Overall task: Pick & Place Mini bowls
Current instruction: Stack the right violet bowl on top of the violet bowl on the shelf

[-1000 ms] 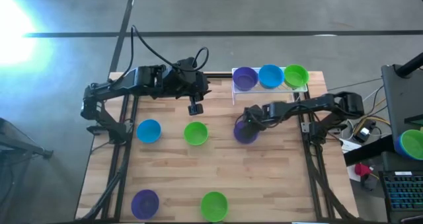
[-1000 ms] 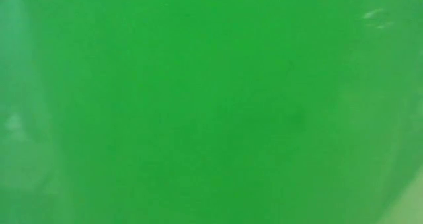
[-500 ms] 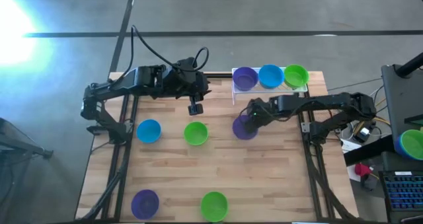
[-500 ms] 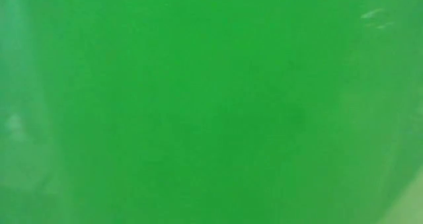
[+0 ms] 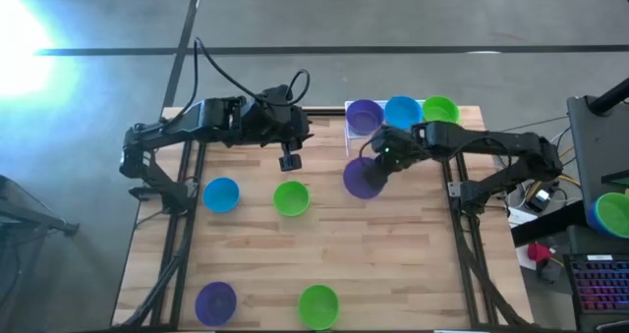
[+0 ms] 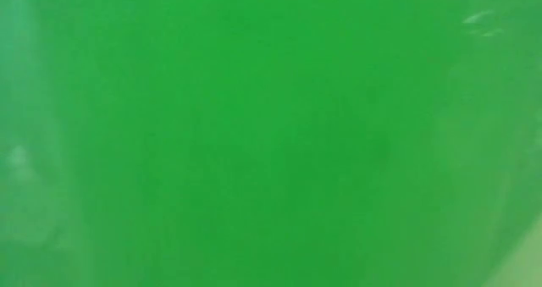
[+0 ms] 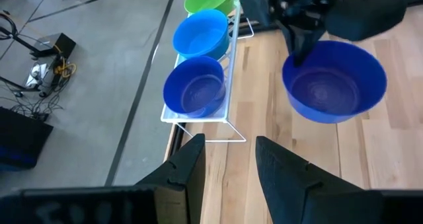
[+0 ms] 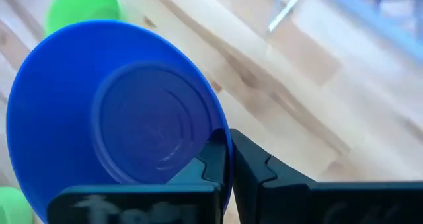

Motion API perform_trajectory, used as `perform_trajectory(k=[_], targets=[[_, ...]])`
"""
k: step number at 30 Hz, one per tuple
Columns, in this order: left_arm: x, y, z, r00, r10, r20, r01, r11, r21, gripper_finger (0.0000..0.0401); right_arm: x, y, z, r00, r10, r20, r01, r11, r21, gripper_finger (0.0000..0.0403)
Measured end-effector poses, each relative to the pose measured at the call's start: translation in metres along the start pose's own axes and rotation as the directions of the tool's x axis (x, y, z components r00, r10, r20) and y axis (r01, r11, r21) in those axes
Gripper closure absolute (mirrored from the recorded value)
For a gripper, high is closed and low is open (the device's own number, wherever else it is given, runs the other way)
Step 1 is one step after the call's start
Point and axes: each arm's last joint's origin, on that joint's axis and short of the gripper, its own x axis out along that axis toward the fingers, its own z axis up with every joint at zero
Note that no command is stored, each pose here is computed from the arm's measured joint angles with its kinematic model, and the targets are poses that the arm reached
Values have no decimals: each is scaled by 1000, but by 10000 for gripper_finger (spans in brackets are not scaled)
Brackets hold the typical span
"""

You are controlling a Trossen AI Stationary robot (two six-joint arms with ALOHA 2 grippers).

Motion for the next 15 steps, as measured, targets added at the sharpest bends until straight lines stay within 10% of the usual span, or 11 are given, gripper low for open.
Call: perform_trajectory(k=[15], targets=[[-18, 6, -1, 999, 10, 39, -8, 999, -48, 273, -49, -45, 54, 991, -46, 123, 45, 999, 15, 395]])
